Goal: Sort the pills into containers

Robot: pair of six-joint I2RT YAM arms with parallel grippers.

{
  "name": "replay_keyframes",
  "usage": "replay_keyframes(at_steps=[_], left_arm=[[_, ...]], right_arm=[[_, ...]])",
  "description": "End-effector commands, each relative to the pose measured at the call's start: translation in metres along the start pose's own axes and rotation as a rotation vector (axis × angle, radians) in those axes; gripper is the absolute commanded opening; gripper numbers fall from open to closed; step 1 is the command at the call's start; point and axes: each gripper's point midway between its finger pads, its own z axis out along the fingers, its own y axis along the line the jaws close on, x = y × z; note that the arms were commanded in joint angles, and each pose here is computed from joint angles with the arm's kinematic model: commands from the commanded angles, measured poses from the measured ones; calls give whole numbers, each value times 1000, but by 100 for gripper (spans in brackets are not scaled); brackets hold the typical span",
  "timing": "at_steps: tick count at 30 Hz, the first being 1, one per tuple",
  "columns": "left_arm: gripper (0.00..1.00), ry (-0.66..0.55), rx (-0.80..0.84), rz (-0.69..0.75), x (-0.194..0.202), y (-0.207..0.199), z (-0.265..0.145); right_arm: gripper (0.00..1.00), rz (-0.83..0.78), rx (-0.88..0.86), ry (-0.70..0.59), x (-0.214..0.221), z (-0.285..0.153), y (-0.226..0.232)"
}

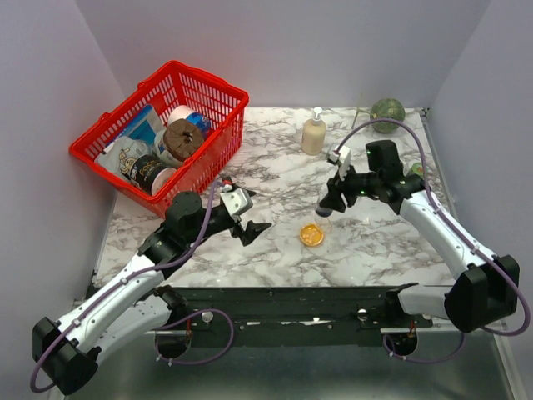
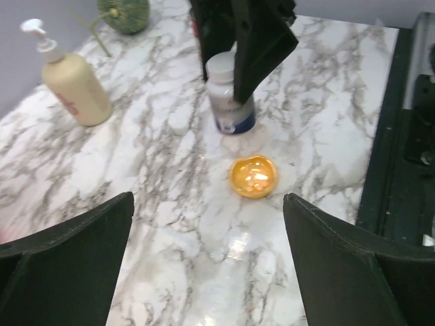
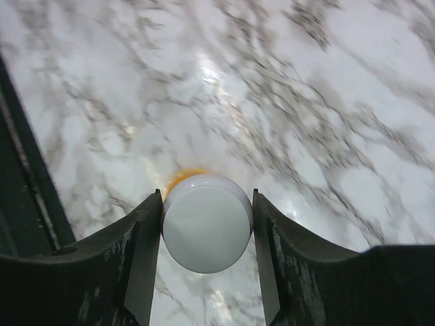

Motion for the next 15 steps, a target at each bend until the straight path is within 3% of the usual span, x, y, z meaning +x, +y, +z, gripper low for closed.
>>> replay_keyframes(at_steps=[1,7,15], left_arm=[[99,67,-148,49,29,25,-8],[99,126,-161,47,46,30,-3],[99,123,-165,55,49,30,-5]], right_arm=[[18,69,334,-53,8,-44,-65],[22,246,700,6,80,-109,-143],[30,368,848,116,156,-150,-182]])
